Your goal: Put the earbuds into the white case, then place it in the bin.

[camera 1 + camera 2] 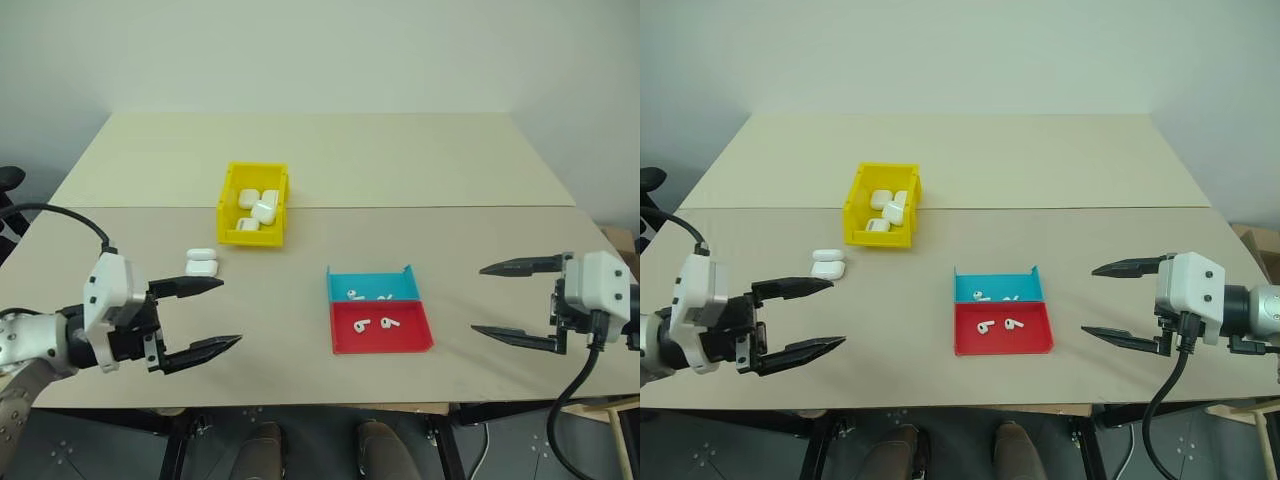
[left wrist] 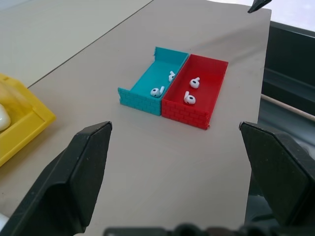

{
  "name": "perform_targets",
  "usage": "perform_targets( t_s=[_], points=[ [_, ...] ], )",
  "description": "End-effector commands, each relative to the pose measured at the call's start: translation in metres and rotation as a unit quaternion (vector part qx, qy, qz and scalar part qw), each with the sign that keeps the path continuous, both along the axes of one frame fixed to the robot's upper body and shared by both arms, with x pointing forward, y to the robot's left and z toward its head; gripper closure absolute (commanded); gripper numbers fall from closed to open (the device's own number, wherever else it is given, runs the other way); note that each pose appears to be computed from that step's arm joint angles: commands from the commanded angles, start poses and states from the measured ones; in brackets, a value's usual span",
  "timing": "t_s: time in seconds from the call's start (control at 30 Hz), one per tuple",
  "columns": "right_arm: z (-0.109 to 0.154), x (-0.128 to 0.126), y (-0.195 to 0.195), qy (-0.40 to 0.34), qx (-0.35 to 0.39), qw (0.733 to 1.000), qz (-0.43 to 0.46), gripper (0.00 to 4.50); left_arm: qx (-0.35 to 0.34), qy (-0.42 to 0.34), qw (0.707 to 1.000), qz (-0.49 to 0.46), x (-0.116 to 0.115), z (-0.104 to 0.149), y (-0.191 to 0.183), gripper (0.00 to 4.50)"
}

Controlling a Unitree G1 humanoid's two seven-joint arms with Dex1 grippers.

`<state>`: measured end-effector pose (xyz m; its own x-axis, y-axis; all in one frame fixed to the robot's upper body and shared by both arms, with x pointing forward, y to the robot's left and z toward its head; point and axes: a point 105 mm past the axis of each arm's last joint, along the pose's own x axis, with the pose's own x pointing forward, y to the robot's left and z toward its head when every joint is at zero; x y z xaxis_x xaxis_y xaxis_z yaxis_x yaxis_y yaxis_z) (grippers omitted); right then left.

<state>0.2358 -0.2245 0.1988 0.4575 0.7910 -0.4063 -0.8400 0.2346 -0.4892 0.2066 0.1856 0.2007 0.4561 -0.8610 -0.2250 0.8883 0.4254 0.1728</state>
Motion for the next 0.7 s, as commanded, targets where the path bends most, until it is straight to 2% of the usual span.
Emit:
perform_targets(
  t_s=[0.03, 0.1, 0.23, 0.37, 0.47, 0.5, 0.57, 0.63, 0.7],
  points=[
    [0.011, -0.001, 0.002, -0.029, -0.006, 1.000, 0.006, 0.02, 0.011, -0.020, 1.000, -0.018, -0.006, 0.010, -0.008, 0.00],
    [0.013, 0.002, 0.000, -0.030, -0.008, 1.000, 0.002, 0.02, 0.019, -0.035, 0.999, 0.003, -0.002, 0.011, -0.011, 0.00],
    [0.016, 0.007, -0.001, -0.032, -0.010, 0.999, 0.001, 0.02, 0.091, -0.080, 0.988, 0.092, 0.012, 0.006, -0.012, 0.00],
    [0.019, 0.005, 0.001, -0.024, -0.007, 1.000, 0.003, 0.02, 0.132, -0.054, 0.977, 0.156, 0.015, -0.001, -0.012, 0.00],
    [0.012, 0.000, 0.000, -0.008, -0.009, 1.000, -0.001, 0.02, 0.133, -0.043, 0.970, 0.201, 0.019, 0.000, -0.018, 0.00],
    [0.010, -0.001, 0.000, -0.006, -0.011, 1.000, -0.004, 0.02, 0.135, -0.028, 0.964, 0.229, 0.024, -0.001, -0.015, 0.00],
    [0.007, 0.000, 0.001, 0.000, -0.010, 1.000, -0.014, 0.02, 0.189, 0.043, 0.939, 0.282, 0.041, -0.008, -0.002, 0.00],
    [0.005, 0.001, 0.002, 0.002, -0.007, 1.000, -0.020, 0.02, 0.168, 0.082, 0.926, 0.327, 0.062, -0.003, 0.004, 0.00],
    [0.002, 0.002, 0.004, 0.003, -0.007, 1.000, -0.027, 0.02, 0.108, 0.083, 0.913, 0.385, 0.087, 0.007, 0.005, 0.00]
  ],
)
